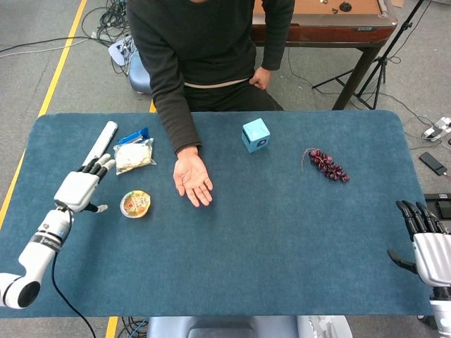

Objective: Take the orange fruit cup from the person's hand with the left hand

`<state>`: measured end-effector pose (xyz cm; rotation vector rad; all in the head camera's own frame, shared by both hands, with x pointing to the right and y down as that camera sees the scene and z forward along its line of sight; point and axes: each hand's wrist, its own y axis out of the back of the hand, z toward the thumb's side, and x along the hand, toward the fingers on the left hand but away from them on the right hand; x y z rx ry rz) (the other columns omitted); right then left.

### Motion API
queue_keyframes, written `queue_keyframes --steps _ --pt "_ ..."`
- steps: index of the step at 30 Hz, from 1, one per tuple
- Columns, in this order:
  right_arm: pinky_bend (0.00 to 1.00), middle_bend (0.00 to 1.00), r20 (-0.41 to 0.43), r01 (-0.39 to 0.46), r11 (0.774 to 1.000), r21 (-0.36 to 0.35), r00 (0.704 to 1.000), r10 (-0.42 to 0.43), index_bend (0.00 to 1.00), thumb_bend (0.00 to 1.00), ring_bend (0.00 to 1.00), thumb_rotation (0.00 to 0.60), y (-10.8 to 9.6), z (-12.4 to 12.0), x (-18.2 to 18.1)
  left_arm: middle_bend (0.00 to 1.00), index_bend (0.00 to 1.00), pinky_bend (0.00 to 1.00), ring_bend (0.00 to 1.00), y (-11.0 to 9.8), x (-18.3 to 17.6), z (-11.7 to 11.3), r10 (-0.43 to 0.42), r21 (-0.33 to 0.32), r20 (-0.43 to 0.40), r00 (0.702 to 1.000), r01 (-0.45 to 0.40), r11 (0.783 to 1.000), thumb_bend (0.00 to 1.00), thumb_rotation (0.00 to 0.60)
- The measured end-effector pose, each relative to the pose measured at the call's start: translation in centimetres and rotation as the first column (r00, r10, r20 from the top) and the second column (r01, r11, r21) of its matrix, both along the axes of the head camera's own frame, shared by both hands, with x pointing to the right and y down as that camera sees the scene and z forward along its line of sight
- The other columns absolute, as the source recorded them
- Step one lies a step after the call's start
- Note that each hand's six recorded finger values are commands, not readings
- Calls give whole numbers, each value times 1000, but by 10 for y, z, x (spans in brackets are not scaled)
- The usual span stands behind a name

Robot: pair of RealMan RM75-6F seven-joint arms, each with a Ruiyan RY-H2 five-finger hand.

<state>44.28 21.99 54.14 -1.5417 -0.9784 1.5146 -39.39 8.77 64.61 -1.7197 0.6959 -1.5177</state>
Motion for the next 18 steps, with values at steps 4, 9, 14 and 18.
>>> queue_keyframes --steps 4,9,14,18 --pt "205 99 4 8 1000 -8 1000 -8 8 126 8 600 -3 2 -1 0 0 169 0 15 -21 -18 -78 63 25 997 76 995 120 600" --pt "190 99 20 14 1000 -23 1000 -14 8 126 3 600 -6 4 -3 0 0 151 0 45 -47 -42 -186 141 39 982 179 974 121 600" --pt "190 99 26 28 999 -26 999 -28 8 126 3 600 -7 4 -9 0 0 146 0 84 -62 -59 -234 176 75 969 218 960 121 600" --pt "190 99 25 35 999 -25 999 -34 8 126 3 600 -4 4 -12 0 0 144 0 111 -60 -66 -226 174 79 971 209 962 121 600"
